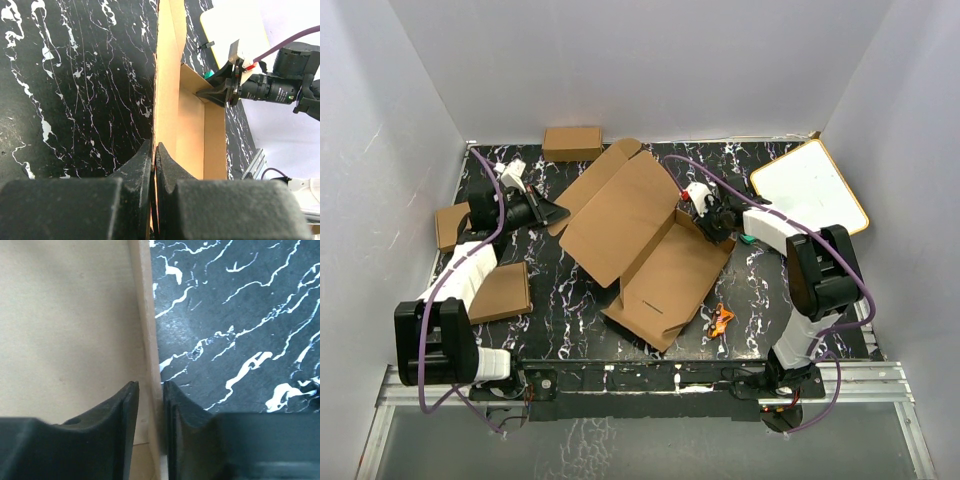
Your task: Fold the paper box
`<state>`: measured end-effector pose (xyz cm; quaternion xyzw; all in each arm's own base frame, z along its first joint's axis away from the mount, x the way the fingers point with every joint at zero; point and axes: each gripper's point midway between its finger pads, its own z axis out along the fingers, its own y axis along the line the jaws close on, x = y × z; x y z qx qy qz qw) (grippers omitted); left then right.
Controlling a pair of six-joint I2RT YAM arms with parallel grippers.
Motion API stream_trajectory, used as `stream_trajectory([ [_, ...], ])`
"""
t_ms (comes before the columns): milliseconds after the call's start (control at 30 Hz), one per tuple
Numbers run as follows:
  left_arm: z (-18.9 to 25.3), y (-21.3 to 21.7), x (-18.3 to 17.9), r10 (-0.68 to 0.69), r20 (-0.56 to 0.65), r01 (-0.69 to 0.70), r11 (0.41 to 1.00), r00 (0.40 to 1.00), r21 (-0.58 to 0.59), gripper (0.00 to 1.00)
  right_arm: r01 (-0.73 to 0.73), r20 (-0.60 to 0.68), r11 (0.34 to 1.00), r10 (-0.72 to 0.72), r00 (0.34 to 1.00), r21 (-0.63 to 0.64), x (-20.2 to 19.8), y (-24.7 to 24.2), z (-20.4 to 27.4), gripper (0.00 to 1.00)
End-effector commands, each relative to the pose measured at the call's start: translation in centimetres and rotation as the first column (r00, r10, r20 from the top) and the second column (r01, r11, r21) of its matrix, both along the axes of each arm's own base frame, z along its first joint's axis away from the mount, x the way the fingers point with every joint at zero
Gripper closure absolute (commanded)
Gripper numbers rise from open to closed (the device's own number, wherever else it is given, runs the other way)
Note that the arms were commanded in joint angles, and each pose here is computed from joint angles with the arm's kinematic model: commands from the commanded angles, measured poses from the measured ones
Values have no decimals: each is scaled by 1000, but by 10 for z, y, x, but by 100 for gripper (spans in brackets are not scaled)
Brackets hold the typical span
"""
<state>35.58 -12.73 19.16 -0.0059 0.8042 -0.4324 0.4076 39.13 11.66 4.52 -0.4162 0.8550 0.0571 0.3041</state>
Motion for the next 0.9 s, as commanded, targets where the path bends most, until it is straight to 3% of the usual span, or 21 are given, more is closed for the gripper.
stream_trajectory([
  [0,20,-2,7,-23,73,23,1000,997,-1,100,25,111,1000,-24,994,-8,27,-2,21,79],
  [100,22,-1,11,-23,83,23,1000,996,-1,100,42,116,999,-41,992,-1,28,-2,22,92],
  [233,31,-1,20,-21,122,20,1000,992,6,100,25,66,999,-28,997,36,25,7,14,91],
  [267,35,1,22,-21,142,18,1000,990,17,100,15,57,998,-18,998,54,25,10,18,84],
  [367,30,4,32,-40,172,28,997,984,74,100,-13,36,995,10,999,96,19,17,27,50],
  [467,25,5,40,-66,186,46,993,980,111,100,-28,92,990,16,996,139,18,14,59,34],
  [633,19,6,56,-81,175,60,990,981,125,95,-82,172,973,45,984,218,5,2,111,28],
  [867,19,9,85,-66,188,41,990,980,131,73,-426,296,871,352,888,244,-71,27,152,26],
])
